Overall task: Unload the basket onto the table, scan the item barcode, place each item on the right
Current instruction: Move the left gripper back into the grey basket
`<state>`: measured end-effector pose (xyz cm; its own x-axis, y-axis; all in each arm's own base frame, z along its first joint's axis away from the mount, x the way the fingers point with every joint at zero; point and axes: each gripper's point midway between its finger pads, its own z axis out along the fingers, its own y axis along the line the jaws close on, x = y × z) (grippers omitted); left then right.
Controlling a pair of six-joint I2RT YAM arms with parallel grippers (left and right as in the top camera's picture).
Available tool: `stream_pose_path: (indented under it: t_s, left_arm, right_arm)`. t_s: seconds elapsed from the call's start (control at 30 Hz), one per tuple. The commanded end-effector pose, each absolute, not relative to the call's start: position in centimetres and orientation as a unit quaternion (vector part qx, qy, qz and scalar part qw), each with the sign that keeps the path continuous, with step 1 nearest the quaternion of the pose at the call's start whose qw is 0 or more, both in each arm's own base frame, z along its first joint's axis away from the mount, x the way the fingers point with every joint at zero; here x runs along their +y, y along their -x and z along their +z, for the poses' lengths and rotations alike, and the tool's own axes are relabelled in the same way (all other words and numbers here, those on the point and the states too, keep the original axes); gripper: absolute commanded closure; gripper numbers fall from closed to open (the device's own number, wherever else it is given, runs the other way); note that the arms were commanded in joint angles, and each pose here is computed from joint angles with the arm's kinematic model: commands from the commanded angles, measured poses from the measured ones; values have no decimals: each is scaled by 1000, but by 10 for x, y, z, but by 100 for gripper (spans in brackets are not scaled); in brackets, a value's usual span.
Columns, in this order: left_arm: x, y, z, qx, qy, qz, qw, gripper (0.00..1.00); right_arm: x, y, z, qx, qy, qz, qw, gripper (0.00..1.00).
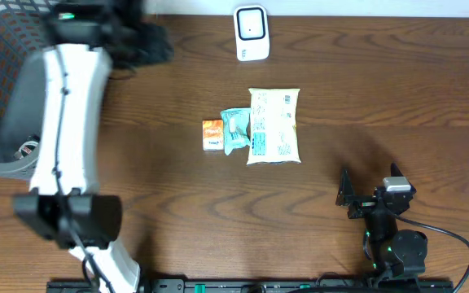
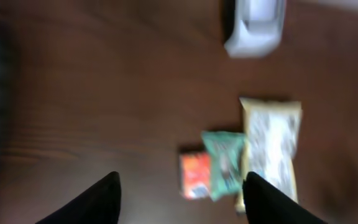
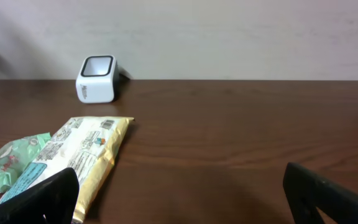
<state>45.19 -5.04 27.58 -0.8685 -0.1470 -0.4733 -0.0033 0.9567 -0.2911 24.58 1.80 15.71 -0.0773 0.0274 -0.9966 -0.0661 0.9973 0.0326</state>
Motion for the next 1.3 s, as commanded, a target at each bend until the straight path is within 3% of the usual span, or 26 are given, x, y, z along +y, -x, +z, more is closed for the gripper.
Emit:
stream_pose_path:
  t_s: [0.0,0.07,0.2,0.3,0.5,0.9,1.27]
  left_arm:
    - [22,-448,310,938,137,-73,310,36]
    - [62,-447,323,914,218,-63,335,30]
    - [135,-436,336,850,377,-73,362,27]
    - [175,-421,332,812,458,-80,354,14]
    - [217,-387,304,796,520,-45,308,14]
    - [252,-368,253,785,568,39,244,13]
    - [245,-345,192,767,620,54,156,12]
  right_arm:
    - [17,-246,157,733,8,36,679,1]
    - [17,-246,157,733,8,36,679,1]
    - [17,-246,157,733,8,36,679,1]
    - [17,-246,157,733,8,36,679,1]
    - [17,-246,157,733,8,36,679,1]
    - [17,-246,157,733,8,36,679,1]
    - [17,-246,157,733,8,36,679,1]
